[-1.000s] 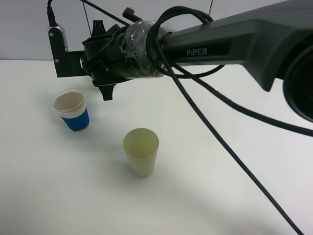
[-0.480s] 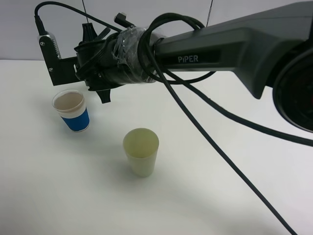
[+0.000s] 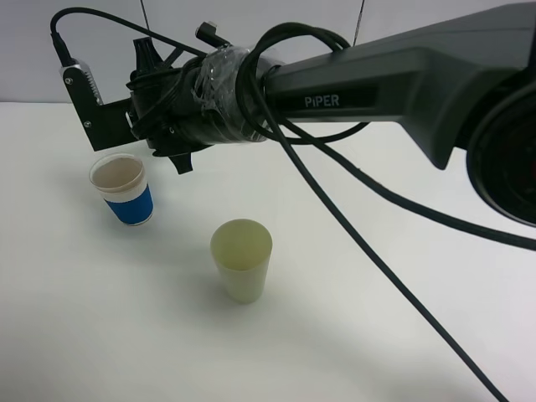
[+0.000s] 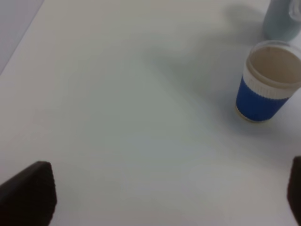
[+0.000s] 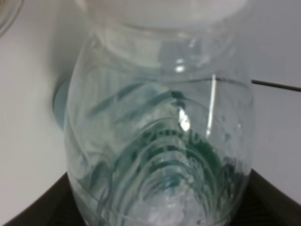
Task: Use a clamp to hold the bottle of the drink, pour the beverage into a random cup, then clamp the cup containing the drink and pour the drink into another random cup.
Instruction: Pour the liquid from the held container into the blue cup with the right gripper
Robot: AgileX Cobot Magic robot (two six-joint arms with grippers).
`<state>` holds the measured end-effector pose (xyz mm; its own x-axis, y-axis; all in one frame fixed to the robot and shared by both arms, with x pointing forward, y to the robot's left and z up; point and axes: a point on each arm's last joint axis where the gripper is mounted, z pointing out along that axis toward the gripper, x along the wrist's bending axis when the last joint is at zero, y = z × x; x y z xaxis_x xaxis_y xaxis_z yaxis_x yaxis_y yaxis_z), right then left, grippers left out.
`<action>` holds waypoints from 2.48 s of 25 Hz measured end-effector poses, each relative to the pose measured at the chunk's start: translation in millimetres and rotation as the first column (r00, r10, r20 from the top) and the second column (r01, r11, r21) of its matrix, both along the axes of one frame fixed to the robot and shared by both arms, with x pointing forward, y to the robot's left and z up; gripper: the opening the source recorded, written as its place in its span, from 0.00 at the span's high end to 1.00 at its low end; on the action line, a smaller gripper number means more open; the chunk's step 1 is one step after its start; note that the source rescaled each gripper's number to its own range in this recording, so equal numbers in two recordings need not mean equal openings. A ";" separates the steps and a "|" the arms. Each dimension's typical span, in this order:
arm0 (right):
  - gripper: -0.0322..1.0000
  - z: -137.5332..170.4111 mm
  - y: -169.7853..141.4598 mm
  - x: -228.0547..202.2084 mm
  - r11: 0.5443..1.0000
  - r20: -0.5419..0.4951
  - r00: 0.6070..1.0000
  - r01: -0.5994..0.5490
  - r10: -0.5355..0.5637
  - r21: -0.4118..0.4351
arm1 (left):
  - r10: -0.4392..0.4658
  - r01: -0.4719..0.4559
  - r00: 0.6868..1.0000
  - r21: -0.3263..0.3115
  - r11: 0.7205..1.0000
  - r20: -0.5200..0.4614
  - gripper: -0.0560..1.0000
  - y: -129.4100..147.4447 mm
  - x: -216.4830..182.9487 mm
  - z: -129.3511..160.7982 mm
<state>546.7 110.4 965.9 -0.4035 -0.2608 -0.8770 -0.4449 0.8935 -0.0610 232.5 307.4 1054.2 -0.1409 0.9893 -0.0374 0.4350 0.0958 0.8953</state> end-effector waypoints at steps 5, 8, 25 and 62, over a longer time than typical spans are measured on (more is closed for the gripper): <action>0.97 0.6 2.6 -0.9 0.999 0.012 0.999 -0.042 0.042 -0.009 | 0.000 0.000 1.000 0.000 1.000 0.000 0.00 0.0 0.0 0.0; 0.97 0.7 2.8 -0.9 0.996 0.034 0.997 -0.071 0.073 -0.056 | 0.000 0.000 1.000 0.000 1.000 0.000 0.00 0.0 0.0 0.0; 0.97 0.9 1.0 0.1 0.990 0.060 0.995 -0.076 0.084 -0.115 | 0.000 0.000 1.000 0.000 1.000 0.000 0.00 0.0 0.0 0.0; 0.97 4.1 -4.9 4.4 0.975 0.136 0.988 -0.039 0.070 -0.218 | 0.000 0.000 1.000 0.000 1.000 0.000 0.00 0.0 0.0 0.0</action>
